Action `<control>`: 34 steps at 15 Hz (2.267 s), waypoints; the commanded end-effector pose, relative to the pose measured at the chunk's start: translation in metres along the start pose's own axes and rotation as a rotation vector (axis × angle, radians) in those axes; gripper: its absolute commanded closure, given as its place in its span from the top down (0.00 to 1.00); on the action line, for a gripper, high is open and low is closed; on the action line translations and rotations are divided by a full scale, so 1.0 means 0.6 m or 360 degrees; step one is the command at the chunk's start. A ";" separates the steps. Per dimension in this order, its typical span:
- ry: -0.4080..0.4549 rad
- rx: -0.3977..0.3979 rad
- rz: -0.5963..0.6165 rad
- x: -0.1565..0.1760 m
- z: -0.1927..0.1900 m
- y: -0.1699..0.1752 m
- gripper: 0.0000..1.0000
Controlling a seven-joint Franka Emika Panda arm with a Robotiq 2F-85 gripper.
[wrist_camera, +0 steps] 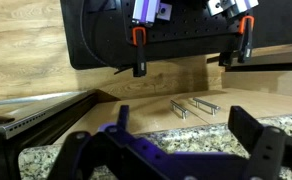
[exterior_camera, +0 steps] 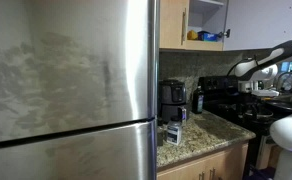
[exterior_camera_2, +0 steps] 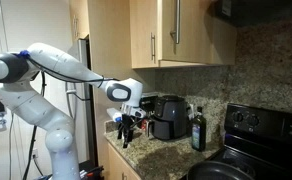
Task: Move the bottle that is near the stove to the left of the air fryer
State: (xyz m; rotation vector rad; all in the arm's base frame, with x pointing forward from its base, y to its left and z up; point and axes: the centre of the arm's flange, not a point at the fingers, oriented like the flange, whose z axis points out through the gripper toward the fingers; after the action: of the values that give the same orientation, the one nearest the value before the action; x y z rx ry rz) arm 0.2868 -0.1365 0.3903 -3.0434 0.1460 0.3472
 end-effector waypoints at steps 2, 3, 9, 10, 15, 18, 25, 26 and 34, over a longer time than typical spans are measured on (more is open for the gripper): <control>0.0000 0.0000 0.0000 0.000 0.000 0.000 1.00; 0.0000 0.0000 0.0000 0.000 0.000 0.000 1.00; 0.0000 0.0000 0.0000 0.000 0.000 0.000 1.00; 0.0000 0.0000 0.0000 0.000 0.000 0.000 1.00; 0.0236 0.0077 0.0151 0.076 -0.003 0.015 1.00; 0.0595 0.0132 0.0184 0.169 -0.038 0.029 1.00; 0.0997 0.0168 0.0323 0.203 -0.095 0.019 1.00; 0.1004 0.0172 0.0326 0.204 -0.097 0.020 1.00; 0.1541 -0.0130 0.0592 0.331 -0.200 0.015 1.00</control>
State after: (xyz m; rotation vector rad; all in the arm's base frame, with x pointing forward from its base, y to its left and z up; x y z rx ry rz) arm 0.4747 -0.1741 0.4509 -2.9130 0.6440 -1.0863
